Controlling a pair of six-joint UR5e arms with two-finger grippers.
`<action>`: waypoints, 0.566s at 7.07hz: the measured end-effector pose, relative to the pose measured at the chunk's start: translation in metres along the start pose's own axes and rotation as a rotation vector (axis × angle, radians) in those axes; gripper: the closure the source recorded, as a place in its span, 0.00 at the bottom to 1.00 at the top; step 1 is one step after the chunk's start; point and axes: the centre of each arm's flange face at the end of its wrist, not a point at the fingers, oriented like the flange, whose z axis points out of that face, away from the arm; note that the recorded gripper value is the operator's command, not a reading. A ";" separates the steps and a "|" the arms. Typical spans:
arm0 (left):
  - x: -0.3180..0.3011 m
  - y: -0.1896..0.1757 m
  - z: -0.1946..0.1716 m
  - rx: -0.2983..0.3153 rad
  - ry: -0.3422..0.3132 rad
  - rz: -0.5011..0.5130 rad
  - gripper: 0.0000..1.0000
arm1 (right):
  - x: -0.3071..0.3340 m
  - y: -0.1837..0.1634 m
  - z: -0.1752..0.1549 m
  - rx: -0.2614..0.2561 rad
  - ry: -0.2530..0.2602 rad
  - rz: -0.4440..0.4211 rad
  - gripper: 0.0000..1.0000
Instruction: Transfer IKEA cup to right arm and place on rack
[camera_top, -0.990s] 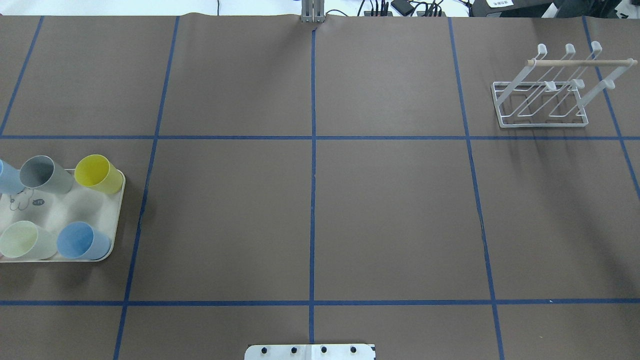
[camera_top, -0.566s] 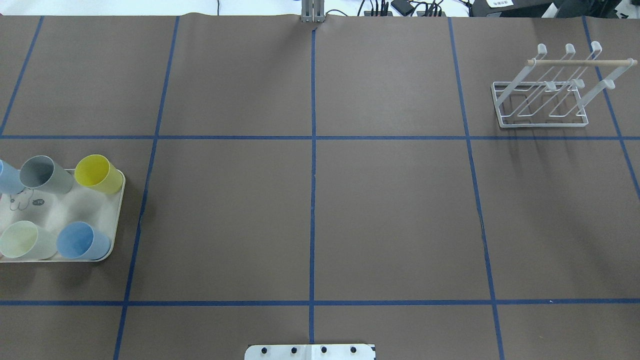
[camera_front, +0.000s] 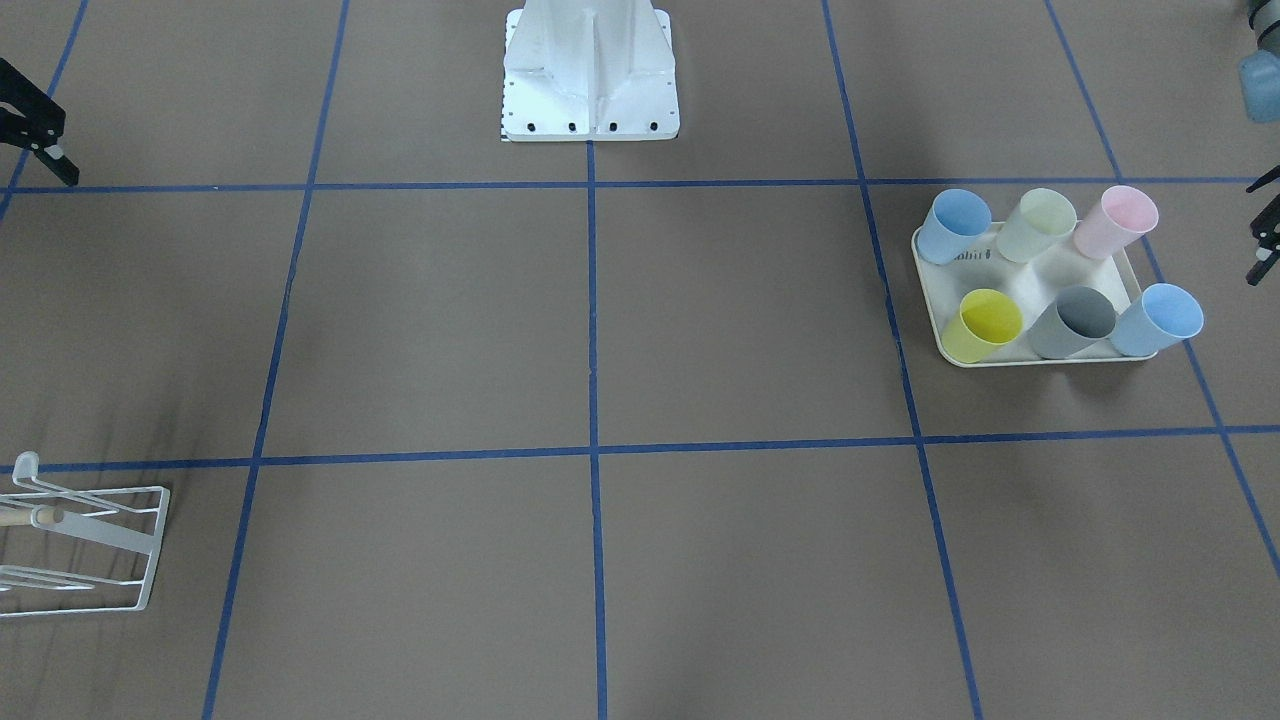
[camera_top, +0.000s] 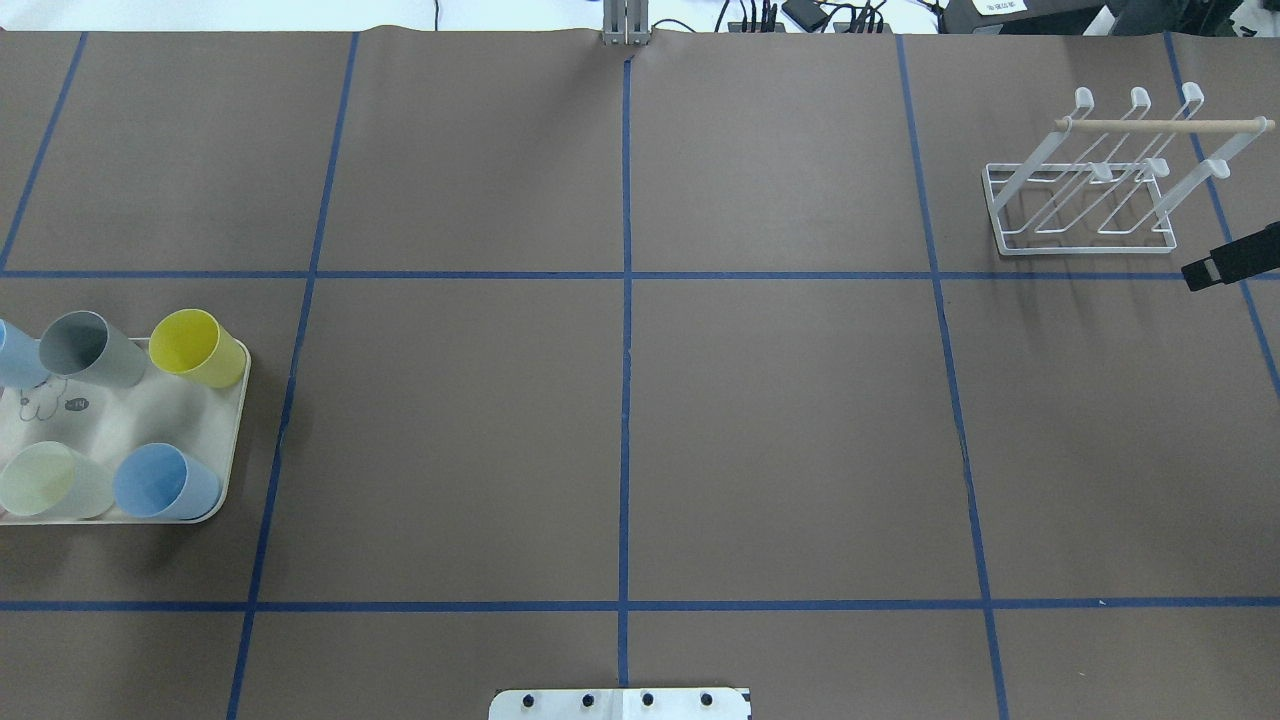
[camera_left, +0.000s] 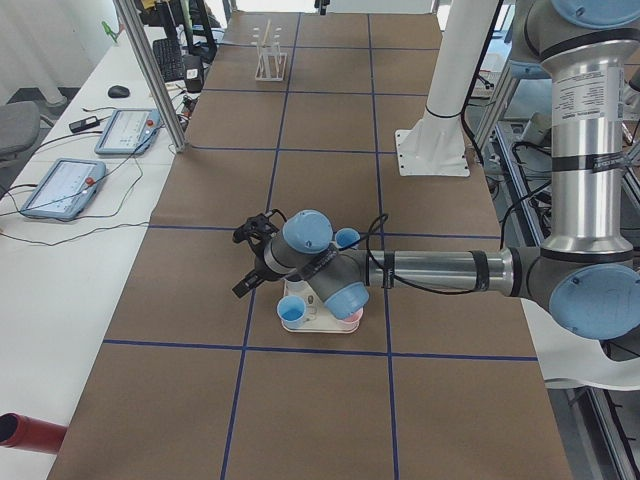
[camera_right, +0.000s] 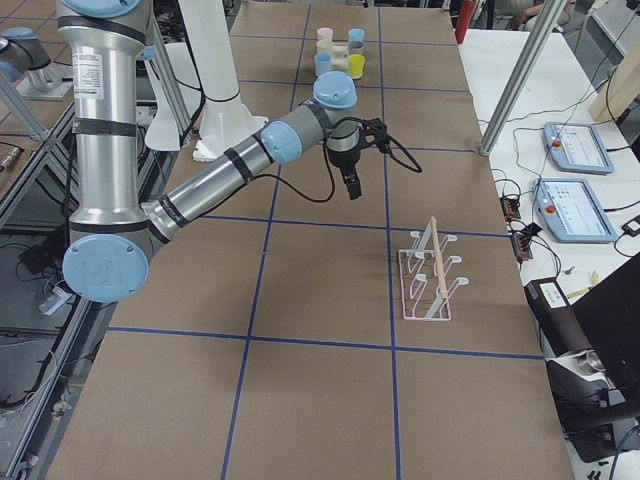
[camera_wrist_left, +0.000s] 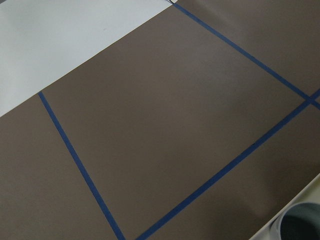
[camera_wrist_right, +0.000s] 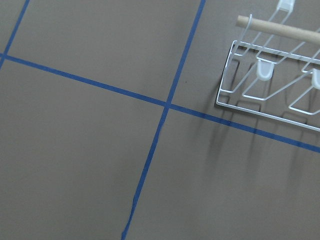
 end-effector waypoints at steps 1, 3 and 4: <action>0.004 0.009 0.013 -0.005 -0.025 -0.012 0.00 | -0.007 0.000 0.005 0.003 0.000 0.004 0.01; 0.009 0.030 0.041 -0.030 -0.053 -0.017 0.00 | -0.011 0.000 0.009 0.006 -0.001 0.004 0.01; 0.008 0.047 0.053 -0.032 -0.047 -0.010 0.00 | -0.011 0.000 0.010 0.006 0.000 0.004 0.01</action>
